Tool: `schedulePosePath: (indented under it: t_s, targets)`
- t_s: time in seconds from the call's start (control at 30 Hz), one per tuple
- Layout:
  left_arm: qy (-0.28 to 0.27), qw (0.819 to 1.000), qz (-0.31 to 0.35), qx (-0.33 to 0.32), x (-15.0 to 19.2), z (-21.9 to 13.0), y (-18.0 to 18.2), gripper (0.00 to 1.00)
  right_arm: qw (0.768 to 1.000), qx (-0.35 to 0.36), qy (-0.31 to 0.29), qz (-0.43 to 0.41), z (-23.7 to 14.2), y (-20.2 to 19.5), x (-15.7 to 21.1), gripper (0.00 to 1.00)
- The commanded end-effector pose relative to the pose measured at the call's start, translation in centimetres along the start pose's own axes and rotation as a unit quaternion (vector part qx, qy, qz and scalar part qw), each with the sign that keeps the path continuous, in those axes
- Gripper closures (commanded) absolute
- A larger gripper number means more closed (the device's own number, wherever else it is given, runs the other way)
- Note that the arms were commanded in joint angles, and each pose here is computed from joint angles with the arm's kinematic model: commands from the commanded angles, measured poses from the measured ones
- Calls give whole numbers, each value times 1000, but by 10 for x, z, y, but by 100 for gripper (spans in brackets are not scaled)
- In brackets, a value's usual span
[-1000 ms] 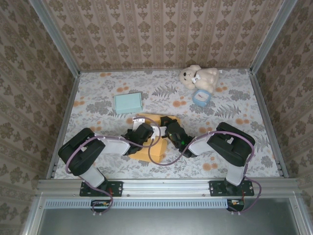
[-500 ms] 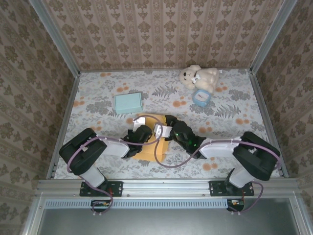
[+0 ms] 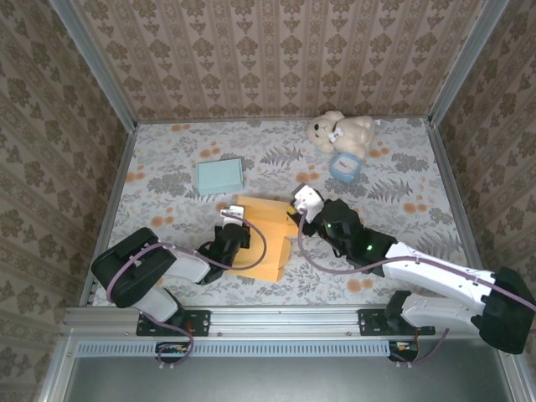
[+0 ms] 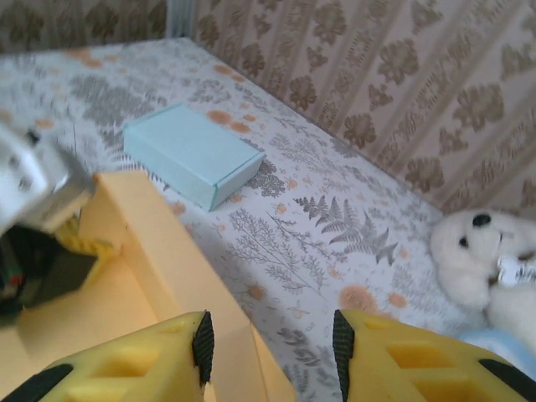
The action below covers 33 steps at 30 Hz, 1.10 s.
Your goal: Fold the paper box
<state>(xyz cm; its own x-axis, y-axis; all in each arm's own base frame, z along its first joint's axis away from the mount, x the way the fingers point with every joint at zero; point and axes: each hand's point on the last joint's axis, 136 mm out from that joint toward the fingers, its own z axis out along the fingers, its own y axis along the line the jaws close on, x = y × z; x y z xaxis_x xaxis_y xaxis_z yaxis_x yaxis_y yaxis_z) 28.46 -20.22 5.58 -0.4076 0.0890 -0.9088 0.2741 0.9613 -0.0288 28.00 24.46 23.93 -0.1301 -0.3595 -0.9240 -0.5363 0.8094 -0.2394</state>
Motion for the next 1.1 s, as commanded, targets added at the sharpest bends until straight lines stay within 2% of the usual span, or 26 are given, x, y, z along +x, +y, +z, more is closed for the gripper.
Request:
schedulePosePath:
  t_s: [0.0, 0.17, 0.47, 0.77, 1.07]
  targets:
    - [-17, 997, 14, 73, 1, -9, -18, 100, 987, 29, 57, 148, -8, -9, 14, 56]
    - [-47, 990, 18, 135, -7, -19, -36, 100, 970, 13, 90, 226, -10, -1, 22, 57]
    - [-58, 987, 4, 151, -10, -12, -46, 100, 948, -10, 66, 311, -27, 2, 23, 58]
    - [-58, 996, -13, 69, -10, 3, -26, 100, 938, -50, 80, 333, -12, 24, 27, 57]
    - [-61, 998, -6, 20, -9, 2, -17, 100, 938, -23, 91, 333, 15, 27, 37, 52]
